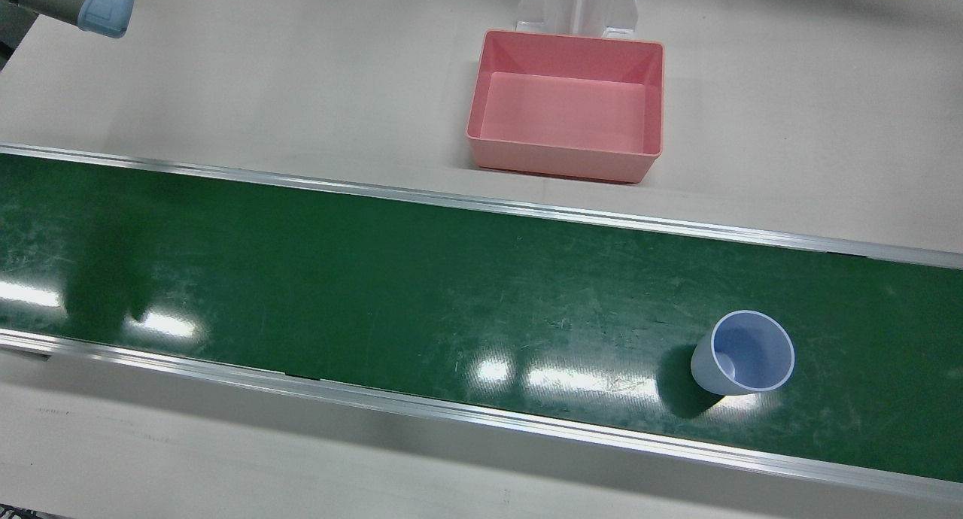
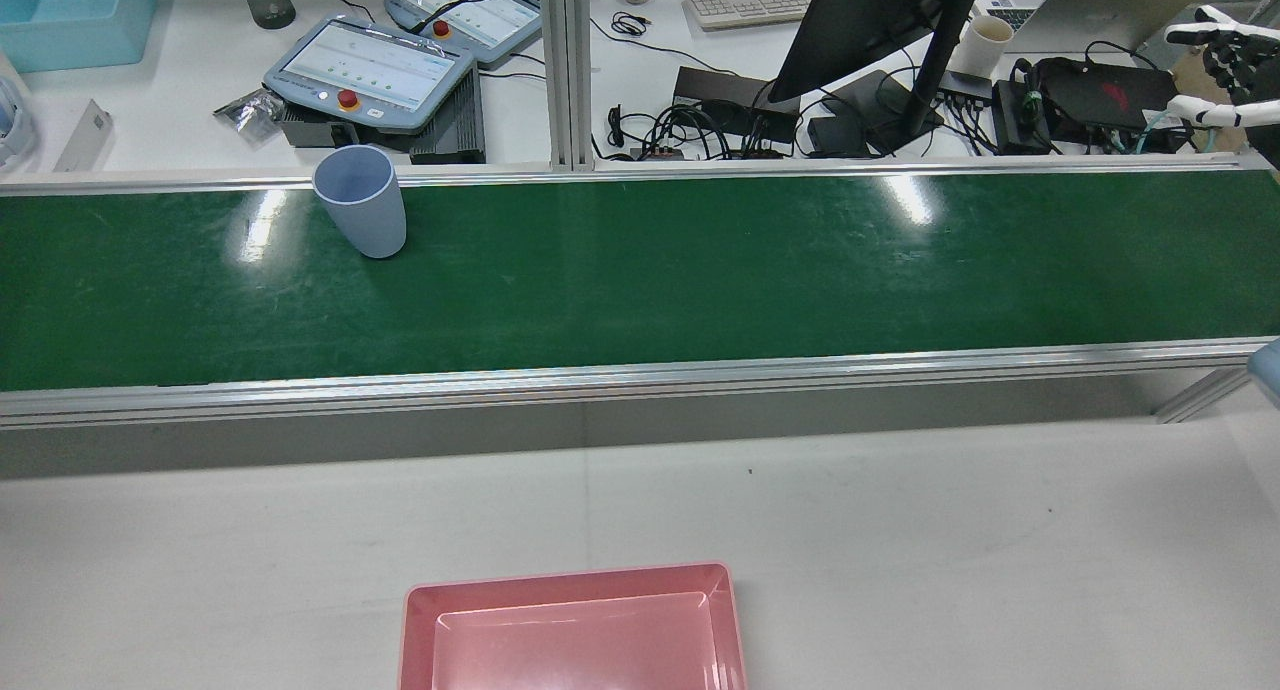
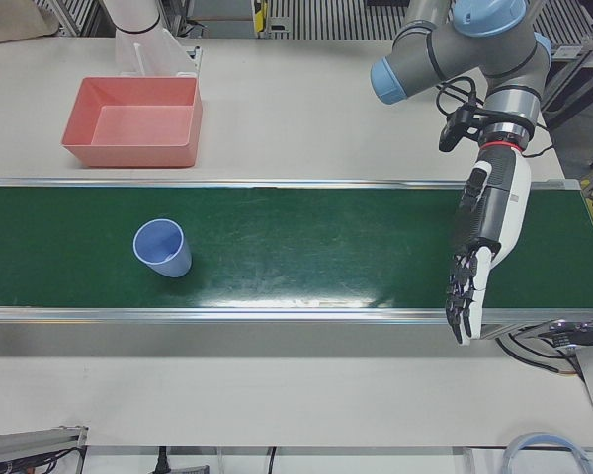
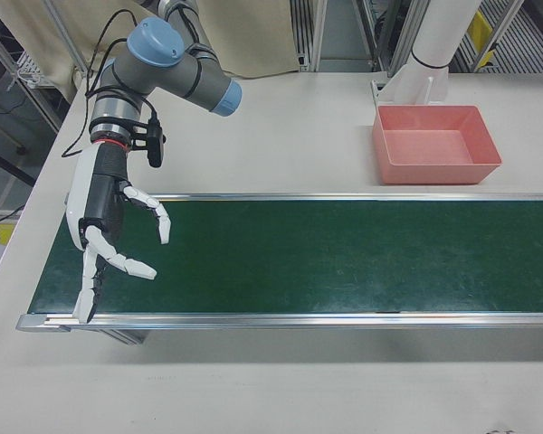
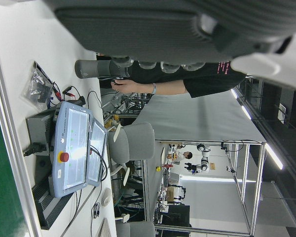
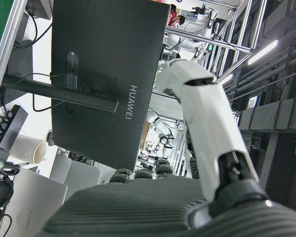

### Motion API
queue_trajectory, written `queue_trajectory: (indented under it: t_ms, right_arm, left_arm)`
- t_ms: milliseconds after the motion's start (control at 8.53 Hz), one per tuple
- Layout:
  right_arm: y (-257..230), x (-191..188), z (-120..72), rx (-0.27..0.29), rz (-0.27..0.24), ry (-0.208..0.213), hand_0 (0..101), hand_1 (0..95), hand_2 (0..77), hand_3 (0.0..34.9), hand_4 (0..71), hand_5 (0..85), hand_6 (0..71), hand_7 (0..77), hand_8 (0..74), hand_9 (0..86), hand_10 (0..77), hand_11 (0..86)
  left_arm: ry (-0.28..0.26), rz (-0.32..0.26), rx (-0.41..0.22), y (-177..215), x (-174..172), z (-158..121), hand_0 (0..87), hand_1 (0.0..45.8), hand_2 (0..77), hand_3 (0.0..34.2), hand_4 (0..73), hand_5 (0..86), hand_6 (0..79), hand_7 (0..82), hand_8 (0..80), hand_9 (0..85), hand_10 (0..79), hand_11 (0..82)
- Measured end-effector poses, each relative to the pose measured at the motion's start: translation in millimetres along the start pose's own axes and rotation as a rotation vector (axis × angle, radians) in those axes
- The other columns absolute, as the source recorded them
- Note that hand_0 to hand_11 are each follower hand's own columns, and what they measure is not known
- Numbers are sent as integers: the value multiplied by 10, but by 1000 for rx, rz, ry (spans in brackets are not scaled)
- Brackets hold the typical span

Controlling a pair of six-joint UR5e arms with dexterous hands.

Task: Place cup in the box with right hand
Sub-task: 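Move the right hand toward the conveyor ahead of the approaching blue cup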

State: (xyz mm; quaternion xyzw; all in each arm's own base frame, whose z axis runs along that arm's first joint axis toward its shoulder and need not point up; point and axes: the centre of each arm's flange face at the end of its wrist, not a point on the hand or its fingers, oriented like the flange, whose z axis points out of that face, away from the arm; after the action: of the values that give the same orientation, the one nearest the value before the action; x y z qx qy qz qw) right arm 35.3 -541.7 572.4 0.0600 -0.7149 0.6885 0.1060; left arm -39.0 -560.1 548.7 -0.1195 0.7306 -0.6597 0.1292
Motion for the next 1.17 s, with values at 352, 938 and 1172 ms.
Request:
queue_trajectory:
  t_ms: [352,938,1172]
  right_arm:
    - [4,34,5,-1,-1,6,801,365,153,0,136,125,49,87,5,11,0,11]
    - [25,103,25,-3,-2,19,800,365,595,0,136,180,54,16,5,11,5,44]
    - [50,104,42,-8,-1,19,802,365,595,0,136,175,54,16,5,11,5,44]
  left_arm:
    - [0,0,0,0,0,0,0,5,16,0,11,5,0,0,0,0,0,0]
    - [0,0,0,0,0,0,0,5,16,0,11,5,0,0,0,0,0,0]
    - [0,0,0,0,0,0,0,5,16,0,11,0,0,0,0,0,0,0]
